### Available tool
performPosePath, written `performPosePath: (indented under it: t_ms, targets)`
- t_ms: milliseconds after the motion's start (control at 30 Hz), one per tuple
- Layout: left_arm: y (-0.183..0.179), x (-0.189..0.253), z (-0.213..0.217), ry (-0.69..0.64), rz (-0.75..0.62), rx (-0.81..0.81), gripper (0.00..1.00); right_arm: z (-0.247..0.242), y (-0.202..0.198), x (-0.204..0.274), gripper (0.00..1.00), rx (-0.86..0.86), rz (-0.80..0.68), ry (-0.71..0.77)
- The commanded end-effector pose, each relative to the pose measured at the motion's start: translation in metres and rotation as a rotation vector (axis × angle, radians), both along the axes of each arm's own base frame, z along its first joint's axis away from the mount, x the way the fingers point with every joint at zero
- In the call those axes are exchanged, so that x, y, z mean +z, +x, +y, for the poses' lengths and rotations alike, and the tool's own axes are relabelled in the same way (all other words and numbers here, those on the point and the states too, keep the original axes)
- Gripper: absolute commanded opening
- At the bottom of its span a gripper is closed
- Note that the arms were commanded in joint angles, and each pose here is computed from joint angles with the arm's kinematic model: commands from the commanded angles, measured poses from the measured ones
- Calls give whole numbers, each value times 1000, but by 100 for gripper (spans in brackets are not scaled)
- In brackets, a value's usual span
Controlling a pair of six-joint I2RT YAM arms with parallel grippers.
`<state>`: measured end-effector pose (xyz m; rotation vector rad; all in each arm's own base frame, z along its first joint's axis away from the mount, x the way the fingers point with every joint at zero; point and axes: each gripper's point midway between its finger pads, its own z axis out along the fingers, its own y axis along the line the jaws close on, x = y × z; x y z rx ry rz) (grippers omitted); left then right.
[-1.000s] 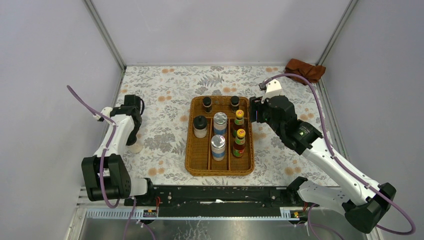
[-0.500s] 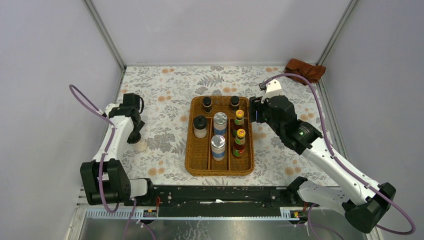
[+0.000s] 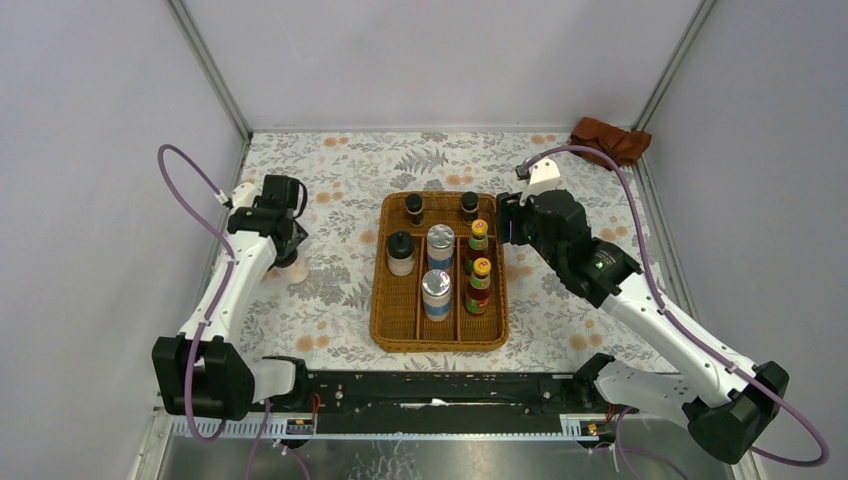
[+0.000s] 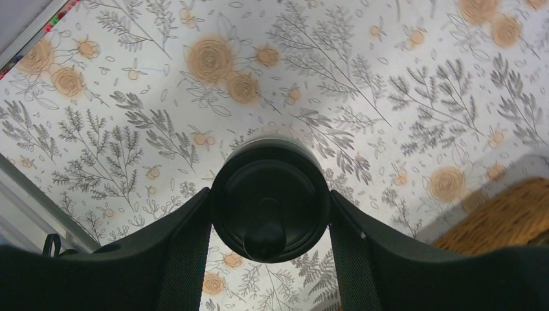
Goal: Organize the condiment bottles
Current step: Pick up the bottle from the center of the board.
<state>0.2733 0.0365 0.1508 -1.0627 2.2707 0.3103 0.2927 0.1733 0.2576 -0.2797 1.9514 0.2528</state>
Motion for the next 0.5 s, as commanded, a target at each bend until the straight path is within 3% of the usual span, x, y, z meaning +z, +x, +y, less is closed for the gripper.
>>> performPosePath:
  t_ms: [0, 467]
  targets:
    - [14, 29, -16, 23, -74, -96, 0, 2, 10, 20, 66, -20, -52, 31]
    - [15, 56, -99, 51, -52, -456, 0, 0, 27, 23, 66, -80, -62, -8]
